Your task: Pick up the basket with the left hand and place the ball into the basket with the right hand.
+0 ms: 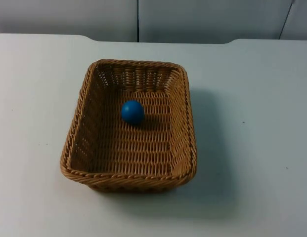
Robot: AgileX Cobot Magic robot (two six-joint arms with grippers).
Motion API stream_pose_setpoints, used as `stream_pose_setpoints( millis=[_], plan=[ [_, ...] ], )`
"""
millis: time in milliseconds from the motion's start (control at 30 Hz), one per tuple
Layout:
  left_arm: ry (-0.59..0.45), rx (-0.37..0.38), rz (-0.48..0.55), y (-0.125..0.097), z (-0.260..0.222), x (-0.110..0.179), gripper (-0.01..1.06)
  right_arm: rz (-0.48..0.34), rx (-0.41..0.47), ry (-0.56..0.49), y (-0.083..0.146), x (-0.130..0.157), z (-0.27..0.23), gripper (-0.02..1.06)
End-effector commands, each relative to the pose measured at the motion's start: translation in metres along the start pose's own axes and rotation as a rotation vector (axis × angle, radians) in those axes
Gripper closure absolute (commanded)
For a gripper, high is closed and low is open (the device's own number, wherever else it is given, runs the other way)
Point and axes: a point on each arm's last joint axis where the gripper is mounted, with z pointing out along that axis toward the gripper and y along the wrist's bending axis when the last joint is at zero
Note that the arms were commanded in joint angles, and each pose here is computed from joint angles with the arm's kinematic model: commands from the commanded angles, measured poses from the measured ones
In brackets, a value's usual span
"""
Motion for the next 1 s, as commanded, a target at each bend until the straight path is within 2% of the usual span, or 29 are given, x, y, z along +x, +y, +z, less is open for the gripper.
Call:
stream_pose_setpoints(
  millis=[0, 267, 567, 667, 767, 900, 933, 967],
  plan=[
    [0.000, -0.006, -0.001, -0.003, -0.007, 0.012, 0.37, 0.002, 0.010, -0.037, 0.002, 0.004, -0.011, 1.05],
    [-0.044, -0.017, 0.012, -0.013, -0.038, 0.057, 0.37, 0.009, 0.020, -0.087, 0.012, 0.034, -0.043, 1.05],
    [-0.071, -0.111, 0.022, -0.020, -0.078, 0.094, 0.37, 0.008, 0.024, -0.110, 0.022, 0.079, -0.063, 1.05],
    [-0.077, -0.141, 0.058, -0.023, -0.093, 0.107, 0.37, 0.037, 0.024, -0.120, 0.027, 0.098, -0.069, 1.04],
    [-0.092, -0.151, 0.076, -0.026, -0.103, 0.116, 0.37, 0.038, 0.019, -0.125, 0.030, 0.110, -0.074, 0.99],
    [-0.163, -0.173, 0.071, -0.031, -0.122, 0.133, 0.37, 0.062, 0.015, -0.121, 0.037, 0.134, -0.093, 0.63],
    [-0.163, -0.173, 0.071, -0.031, -0.122, 0.133, 0.37, 0.062, 0.015, -0.121, 0.037, 0.134, -0.093, 0.63],
    [-0.163, -0.186, 0.072, -0.031, -0.125, 0.138, 0.37, 0.069, 0.019, -0.108, 0.038, 0.140, -0.099, 0.55]
  ],
)
